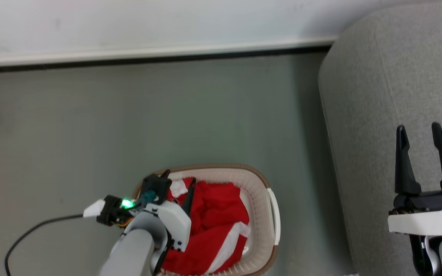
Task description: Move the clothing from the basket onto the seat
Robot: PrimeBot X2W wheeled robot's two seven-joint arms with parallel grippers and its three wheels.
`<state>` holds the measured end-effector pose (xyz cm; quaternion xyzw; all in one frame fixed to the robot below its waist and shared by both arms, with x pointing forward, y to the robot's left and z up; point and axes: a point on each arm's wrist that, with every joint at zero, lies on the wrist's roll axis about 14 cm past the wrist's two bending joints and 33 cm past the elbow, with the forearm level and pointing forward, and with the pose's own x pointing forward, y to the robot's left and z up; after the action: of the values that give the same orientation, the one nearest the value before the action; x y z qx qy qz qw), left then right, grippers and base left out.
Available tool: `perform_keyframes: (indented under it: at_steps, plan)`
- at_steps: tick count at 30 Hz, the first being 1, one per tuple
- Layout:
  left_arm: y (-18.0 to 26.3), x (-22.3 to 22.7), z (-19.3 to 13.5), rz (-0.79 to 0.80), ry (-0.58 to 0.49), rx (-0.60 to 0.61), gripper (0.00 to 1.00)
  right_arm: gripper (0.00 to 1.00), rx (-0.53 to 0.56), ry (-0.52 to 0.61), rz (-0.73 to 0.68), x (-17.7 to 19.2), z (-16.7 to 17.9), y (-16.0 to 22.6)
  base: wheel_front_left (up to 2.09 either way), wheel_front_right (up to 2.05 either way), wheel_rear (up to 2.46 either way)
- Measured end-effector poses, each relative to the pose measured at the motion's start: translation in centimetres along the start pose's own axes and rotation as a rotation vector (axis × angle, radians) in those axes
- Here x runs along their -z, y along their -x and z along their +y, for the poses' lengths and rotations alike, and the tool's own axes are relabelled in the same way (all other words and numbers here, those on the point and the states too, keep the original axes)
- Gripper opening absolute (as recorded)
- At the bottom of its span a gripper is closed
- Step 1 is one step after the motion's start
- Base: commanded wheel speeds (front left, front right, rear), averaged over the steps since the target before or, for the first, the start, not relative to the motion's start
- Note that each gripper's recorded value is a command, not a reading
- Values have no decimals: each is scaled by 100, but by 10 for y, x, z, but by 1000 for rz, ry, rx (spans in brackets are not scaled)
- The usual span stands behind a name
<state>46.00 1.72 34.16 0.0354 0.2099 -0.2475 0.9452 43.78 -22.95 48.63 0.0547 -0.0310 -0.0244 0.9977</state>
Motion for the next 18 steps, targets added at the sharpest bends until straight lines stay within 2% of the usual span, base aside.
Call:
perform_keyframes:
  at_steps: [5, 7, 12, 18]
  plan:
    - [-32, 32, -11, 114, -20, 56, 100, 100, 15, -1, 7, 11, -4, -16, 0, 0, 0]
    - [-43, 48, -15, 170, 2, 74, 100, 100, 23, -6, 17, 19, -6, -21, 0, 0, 0]
    - [-54, 105, -26, 370, 0, 117, 100, 100, 12, -10, 60, 43, -3, -33, 0, 0, 0]
    - [-64, 151, -38, 501, 20, 150, 100, 100, 13, -9, 99, 64, -5, -40, 0, 0, 0]
